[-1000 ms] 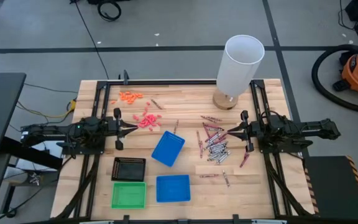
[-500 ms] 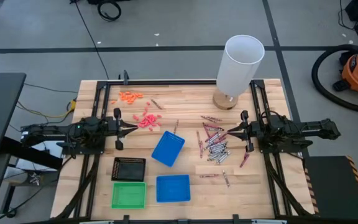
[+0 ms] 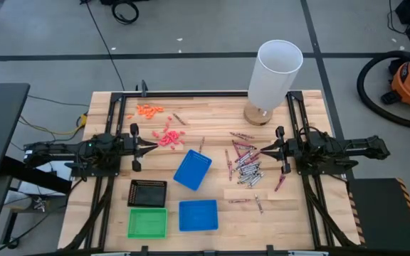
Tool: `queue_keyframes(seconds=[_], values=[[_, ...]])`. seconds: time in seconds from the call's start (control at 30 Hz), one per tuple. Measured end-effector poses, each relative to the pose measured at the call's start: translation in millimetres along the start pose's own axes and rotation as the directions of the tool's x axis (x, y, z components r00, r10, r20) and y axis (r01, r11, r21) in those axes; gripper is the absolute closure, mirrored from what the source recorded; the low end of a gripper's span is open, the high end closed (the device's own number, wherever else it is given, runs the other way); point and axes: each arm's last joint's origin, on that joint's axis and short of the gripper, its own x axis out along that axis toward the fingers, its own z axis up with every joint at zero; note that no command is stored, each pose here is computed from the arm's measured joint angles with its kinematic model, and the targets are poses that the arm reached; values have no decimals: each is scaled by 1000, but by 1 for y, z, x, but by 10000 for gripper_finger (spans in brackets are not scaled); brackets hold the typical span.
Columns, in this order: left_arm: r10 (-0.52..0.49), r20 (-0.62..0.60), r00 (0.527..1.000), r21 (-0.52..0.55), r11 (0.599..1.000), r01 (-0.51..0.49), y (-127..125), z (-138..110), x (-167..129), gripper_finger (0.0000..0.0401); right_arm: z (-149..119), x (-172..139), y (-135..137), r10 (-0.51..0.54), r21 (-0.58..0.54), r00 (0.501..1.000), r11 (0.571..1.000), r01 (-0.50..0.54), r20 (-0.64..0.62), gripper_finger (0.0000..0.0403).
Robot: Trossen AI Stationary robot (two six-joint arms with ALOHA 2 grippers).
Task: Sort crayons
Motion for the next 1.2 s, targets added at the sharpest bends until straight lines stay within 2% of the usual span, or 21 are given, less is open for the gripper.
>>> queue_keyframes(seconds=[0.07, 0.17, 0.23, 0.43, 0.57, 0.73, 0.93, 1.03, 1.2], values=[[0, 1, 1000, -12, 1000, 0, 0, 0, 0, 355, 0, 0, 0, 0, 0, 1000, 1000, 0, 0, 353], [1, 8, 1000, -145, 989, 0, 0, 1, 0, 355, 0, 0, 0, 0, 0, 1000, 1000, 0, 3, 353], [7, 21, 1000, -194, 981, -3, 0, 2, 0, 355, 0, 0, 0, -1, 0, 1000, 1000, 1, 3, 353], [26, 83, 996, -209, 978, -8, 2, 8, 0, 355, 3, 0, 0, -4, 2, 999, 1000, 3, 33, 353], [34, 138, 990, -218, 976, -4, 2, 14, -1, 355, 14, -1, -1, -8, 36, 989, 999, 3, 147, 353], [46, 210, 977, -241, 971, 6, 4, 21, -2, 355, 26, -3, -3, -26, -46, 964, 998, 40, 265, 353], [54, 257, 965, -286, 958, 23, 4, 25, -3, 355, 27, -4, -5, -102, -46, 956, 992, 119, 274, 353], [57, 280, 958, -291, 956, 28, 5, 27, -4, 355, 27, -4, -5, -102, -33, 956, 993, 115, 275, 353], [66, 335, 940, -303, 952, 41, 6, 33, -6, 355, 28, -4, -5, -99, 51, 952, 995, 88, 289, 353]])
